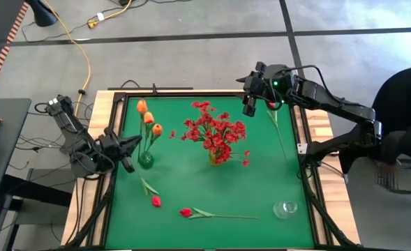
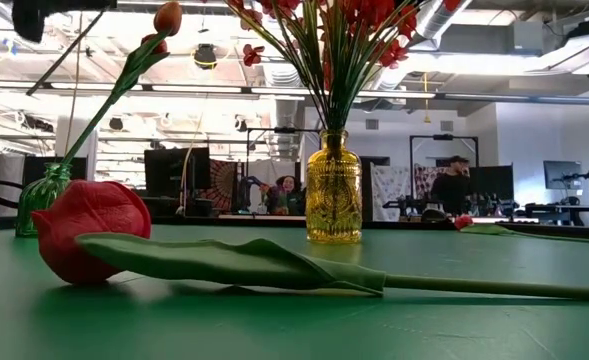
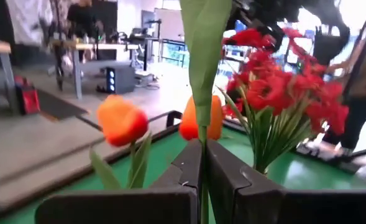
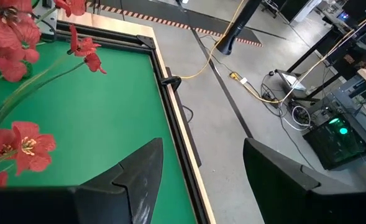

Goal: Sort flowers into vase by color
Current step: Put the orange flower into the green vase

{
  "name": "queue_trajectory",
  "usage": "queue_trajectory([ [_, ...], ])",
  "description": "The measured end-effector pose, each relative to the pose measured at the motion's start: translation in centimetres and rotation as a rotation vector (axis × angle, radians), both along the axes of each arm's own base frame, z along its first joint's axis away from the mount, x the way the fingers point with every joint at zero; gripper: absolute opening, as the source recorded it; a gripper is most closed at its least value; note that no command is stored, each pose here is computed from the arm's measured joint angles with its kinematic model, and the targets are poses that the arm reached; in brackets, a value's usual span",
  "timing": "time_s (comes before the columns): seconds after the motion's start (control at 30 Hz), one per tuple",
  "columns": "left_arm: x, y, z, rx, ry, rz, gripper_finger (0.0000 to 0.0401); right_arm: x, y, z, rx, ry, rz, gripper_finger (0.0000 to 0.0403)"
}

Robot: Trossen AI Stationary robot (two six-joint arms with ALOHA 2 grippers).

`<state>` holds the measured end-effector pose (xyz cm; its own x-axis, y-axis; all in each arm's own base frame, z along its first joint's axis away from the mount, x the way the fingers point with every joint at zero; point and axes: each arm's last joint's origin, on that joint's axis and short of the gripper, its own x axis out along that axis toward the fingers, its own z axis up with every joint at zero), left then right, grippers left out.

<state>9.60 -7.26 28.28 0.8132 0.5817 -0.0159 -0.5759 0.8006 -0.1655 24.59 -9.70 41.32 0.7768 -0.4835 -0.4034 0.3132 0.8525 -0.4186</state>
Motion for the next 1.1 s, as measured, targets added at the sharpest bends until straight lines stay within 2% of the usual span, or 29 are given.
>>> queue_trajectory([
  [0.13, -0.6, 1.1, -0.5, -0.13, -0.094, 0.015, 0.0, 0.0, -0.1, 0.0, 0.0, -0.001, -0.004, 0.0249],
  [0.27, -1.0, 2.1, 0.3, -0.179, -0.118, -0.037, 0.0, -0.1, -0.4, 0.1, -0.003, -0.01, -0.016, 0.0249],
  [0.6, -0.8, 3.6, 2.0, 0.023, -0.055, -0.095, 0.0, -0.2, -0.9, 0.5, -0.019, -0.055, -0.036, 0.0249],
  [0.77, -1.0, 4.8, 2.3, 0.056, -0.058, -0.052, 0.0, -0.1, -0.9, 0.5, -0.019, -0.058, -0.036, 0.0249],
  [0.9, -1.9, 5.7, 2.3, 0.079, -0.061, -0.063, 0.0, -0.1, -0.9, 0.5, 0.007, -0.074, -0.049, 0.0249],
  [1.1, -3.1, 6.6, 1.1, 0.037, -0.074, -0.065, 0.0, 0.0, -0.6, 0.5, 0.021, -0.081, -0.042, 0.0249],
])
